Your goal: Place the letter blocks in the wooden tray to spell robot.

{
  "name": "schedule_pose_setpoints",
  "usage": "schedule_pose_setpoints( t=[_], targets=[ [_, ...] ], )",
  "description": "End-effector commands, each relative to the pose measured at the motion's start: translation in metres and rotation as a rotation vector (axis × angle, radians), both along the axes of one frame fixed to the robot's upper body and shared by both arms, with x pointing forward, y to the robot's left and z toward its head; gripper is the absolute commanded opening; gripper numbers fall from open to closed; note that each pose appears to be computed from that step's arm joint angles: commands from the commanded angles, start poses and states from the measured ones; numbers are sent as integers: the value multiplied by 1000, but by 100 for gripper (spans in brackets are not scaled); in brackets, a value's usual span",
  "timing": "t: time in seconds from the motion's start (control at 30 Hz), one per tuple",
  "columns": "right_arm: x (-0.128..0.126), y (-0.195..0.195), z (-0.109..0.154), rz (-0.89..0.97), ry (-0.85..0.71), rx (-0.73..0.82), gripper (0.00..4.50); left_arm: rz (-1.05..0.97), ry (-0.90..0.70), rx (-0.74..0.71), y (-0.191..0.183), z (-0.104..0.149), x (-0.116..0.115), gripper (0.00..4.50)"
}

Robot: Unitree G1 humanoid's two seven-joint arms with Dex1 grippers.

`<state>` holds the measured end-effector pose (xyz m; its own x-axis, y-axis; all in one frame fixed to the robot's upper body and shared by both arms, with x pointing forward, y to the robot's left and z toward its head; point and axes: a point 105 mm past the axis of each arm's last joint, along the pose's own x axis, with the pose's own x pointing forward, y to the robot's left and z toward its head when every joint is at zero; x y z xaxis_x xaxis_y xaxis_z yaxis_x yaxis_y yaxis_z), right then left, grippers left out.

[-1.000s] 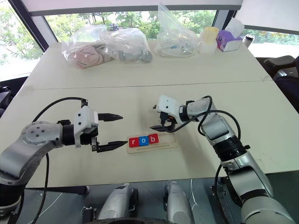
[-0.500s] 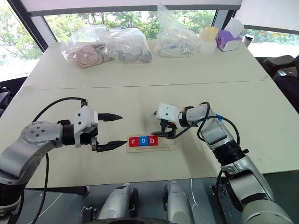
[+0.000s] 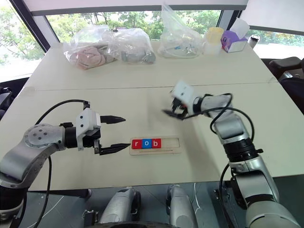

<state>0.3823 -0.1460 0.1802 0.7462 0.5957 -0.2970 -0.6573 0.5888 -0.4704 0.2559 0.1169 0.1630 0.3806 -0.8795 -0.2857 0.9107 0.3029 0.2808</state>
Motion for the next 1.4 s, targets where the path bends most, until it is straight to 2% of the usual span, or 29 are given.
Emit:
schedule_pose_setpoints(
  t=[0.03,0.13,0.33,0.47,0.97,1.07,1.23,1.33,1.4],
  targets=[
    [6,-31,17,-212,-58,51,442,-15,-34,-10,-3,4,-1,450],
    [6,-55,3,-457,28,133,442,-18,-34,-15,-5,4,0,450],
    [-10,-48,-28,-611,168,265,442,-25,-36,-19,-6,4,1,450],
    [-13,-35,-39,-647,225,348,442,-26,-37,-16,-6,4,2,450],
    [-12,-33,-84,-727,329,329,442,-12,-49,-19,-7,6,4,450],
    [-10,-32,-86,-740,341,345,361,-9,-51,-21,-7,7,4,450],
    [-15,-31,-85,-736,352,333,120,-5,-52,-22,-6,6,5,450],
    [-28,-39,-79,-747,346,321,121,-5,-50,-19,-6,5,4,450],
    [-46,-43,-64,-717,277,283,121,-5,-47,-21,-5,4,4,450]
  ],
)
